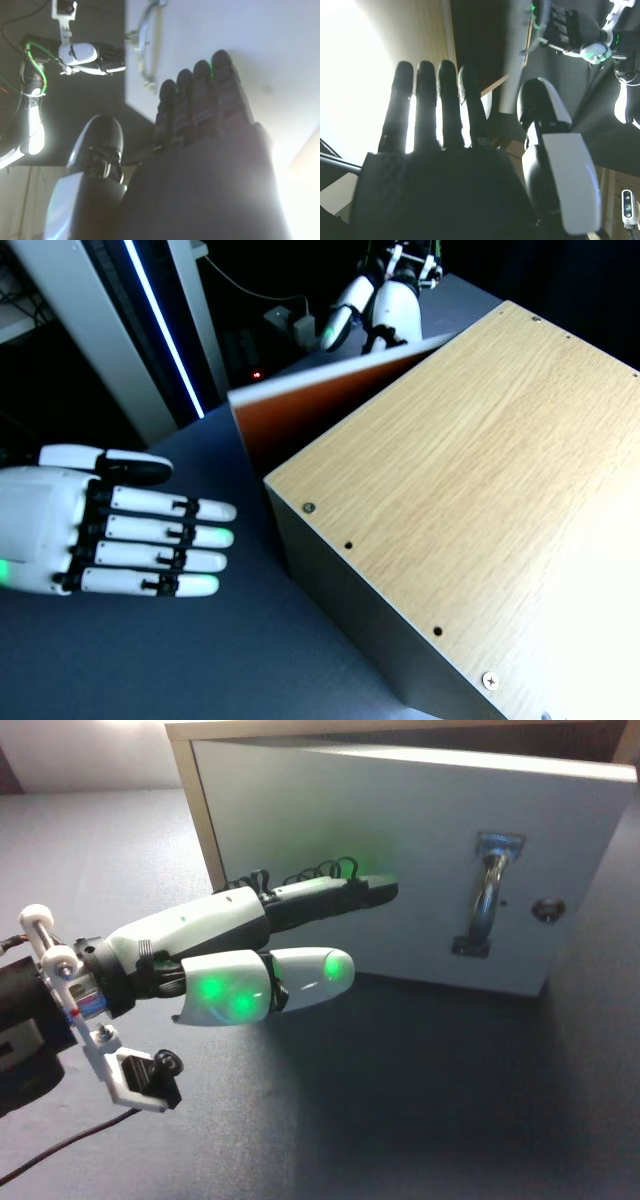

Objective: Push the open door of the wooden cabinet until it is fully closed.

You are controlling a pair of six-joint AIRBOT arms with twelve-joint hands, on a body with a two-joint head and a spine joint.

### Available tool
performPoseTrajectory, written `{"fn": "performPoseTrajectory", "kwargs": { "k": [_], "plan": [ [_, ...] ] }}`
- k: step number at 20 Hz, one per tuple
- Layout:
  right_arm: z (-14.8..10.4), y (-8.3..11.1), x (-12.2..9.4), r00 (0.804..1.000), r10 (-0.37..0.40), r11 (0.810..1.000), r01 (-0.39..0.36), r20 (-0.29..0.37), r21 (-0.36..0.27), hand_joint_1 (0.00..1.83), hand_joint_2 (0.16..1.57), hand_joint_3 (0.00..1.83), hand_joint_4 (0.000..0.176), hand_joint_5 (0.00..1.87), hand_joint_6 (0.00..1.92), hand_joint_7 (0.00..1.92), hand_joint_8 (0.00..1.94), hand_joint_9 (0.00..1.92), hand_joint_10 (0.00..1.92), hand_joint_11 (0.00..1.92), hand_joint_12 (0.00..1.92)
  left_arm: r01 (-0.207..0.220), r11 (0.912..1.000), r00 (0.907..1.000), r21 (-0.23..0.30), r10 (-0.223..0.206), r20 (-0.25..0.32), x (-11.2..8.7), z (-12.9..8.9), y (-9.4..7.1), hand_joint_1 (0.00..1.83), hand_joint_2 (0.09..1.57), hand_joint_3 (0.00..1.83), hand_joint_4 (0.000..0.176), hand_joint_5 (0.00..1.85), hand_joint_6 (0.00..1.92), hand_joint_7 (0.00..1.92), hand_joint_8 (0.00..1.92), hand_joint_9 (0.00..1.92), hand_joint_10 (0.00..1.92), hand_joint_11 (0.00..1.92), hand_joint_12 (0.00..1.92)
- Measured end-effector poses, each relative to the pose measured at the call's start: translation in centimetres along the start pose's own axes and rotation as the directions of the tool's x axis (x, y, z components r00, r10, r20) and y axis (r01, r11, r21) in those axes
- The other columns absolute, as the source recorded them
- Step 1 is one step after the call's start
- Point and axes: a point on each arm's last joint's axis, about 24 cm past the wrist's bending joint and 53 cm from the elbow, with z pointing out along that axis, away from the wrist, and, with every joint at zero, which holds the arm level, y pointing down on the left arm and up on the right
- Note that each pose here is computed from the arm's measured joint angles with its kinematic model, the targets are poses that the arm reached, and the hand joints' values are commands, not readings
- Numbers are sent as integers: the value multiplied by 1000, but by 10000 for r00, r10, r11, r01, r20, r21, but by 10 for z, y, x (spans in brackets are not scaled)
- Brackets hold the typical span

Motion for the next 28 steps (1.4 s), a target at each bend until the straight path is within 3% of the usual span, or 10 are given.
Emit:
{"fn": "performPoseTrajectory", "kwargs": {
  "k": [3,7,14,16,21,22,24,25,27,28],
  "plan": [
    [0,0,0,10000,0,10000,0,-1,-1,342,1337,2,0,321,0,303,0,236,1,66,344,32,9999,10000,152,-33,85,-3,7,-4,12,1514,2,0,111,1,98,1,86,2,116,13],
    [0,0,0,10000,0,10000,0,3,-7,382,1338,0,0,338,4,326,6,281,9,115,370,316,9986,9980,429,-338,536,-17,12,-11,52,1473,0,0,139,0,117,1,126,2,156,32],
    [0,0,0,10000,19,10000,-19,1,-8,385,1367,1,0,331,1,331,2,294,3,119,437,425,9977,9970,519,-458,632,-19,13,-12,141,1464,0,0,122,6,90,2,115,2,157,37],
    [0,1,0,10000,29,10000,-29,5,-27,368,1356,0,0,324,0,301,0,274,0,95,422,622,9963,9955,597,-662,671,-16,6,-16,99,1463,0,0,138,6,146,14,168,14,230,73],
    [0,2,0,10000,52,10000,-52,20,-74,370,1335,0,0,320,0,298,1,229,1,39,371,419,9973,9959,597,-464,772,-18,-31,-26,89,1472,4,0,156,2,199,4,212,5,242,133],
    [0,1,0,10000,58,10000,-58,28,-62,365,1334,0,0,325,2,303,2,239,5,54,376,399,9982,9951,447,-437,889,-21,-40,-25,24,1498,0,0,138,0,189,1,201,1,122,365],
    [0,1,-2,10000,66,10000,-65,73,-61,340,1334,0,0,317,0,293,0,228,0,50,366,464,9989,9915,64,-468,1217,-30,-57,-18,68,1511,0,0,116,1,157,4,183,3,4,576],
    [0,1,-2,9999,70,10000,-69,99,-59,339,1339,1,0,317,1,297,2,230,1,52,366,531,9986,9883,-37,-520,1436,-36,-62,-16,83,1486,0,0,104,1,154,2,183,2,0,523],
    [0,2,-4,9997,143,9999,-141,213,-63,370,1339,0,0,317,1,296,1,220,0,40,357,773,9968,9749,-211,-712,2111,-54,-76,-11,45,1488,0,0,92,4,137,1,163,2,0,471],
    [0,3,-5,9994,194,9998,-191,294,-81,415,1330,0,0,324,3,306,4,215,0,30,348,957,9953,9621,-151,-885,2581,-64,-86,-15,8,1458,0,0,109,9,139,2,156,0,0,461]
  ]
}}
